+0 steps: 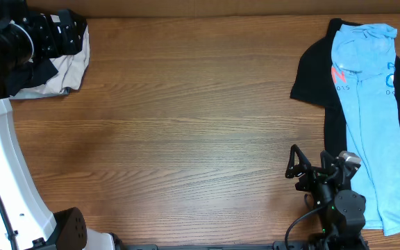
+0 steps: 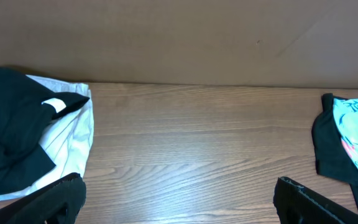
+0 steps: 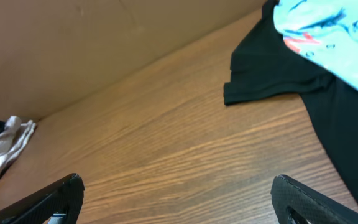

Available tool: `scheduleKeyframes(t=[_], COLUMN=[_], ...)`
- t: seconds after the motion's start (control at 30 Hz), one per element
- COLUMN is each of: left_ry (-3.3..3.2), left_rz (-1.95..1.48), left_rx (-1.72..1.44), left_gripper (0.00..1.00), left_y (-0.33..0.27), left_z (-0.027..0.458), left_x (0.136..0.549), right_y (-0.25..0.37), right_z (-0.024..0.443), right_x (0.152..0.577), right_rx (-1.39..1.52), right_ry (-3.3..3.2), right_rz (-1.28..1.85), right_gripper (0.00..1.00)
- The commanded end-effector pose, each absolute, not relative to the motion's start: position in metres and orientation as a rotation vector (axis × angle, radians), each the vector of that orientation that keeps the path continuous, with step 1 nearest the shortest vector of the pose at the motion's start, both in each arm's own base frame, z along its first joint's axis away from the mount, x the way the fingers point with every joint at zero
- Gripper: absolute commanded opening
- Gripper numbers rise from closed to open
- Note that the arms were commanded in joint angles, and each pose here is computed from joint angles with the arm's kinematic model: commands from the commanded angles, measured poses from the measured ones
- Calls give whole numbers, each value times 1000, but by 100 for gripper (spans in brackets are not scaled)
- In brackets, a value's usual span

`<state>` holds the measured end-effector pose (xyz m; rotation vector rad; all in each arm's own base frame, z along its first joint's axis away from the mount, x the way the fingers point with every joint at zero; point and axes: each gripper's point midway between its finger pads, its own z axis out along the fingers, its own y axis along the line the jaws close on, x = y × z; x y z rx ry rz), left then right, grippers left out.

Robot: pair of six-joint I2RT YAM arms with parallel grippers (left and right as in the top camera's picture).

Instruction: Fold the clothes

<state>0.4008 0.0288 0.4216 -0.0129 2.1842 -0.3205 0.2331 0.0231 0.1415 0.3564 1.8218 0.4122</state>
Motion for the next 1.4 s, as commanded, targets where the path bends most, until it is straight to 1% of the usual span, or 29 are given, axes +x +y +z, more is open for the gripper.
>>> scheduleKeyframes(t=[0.0,0.33,0.53,1.37], left_ry=[2183,2183,2183,2175], left_rz=[-334,-334,-334,-328], left_rx=[-20,-20,-20,-19], left_gripper=[100,100,100,100], left_y=[29,29,29,29], left_z=[421,421,421,425], left_x=[401,401,401,398], right_y=[23,23,24,27], right_z=[142,144,163,162], right_x=[234,234,248,247], right_rx=[360,359,323,310], right_ry=[1799,1789,1606,1619], right_rz=[418,418,452,461], right_gripper=[100,100,100,100])
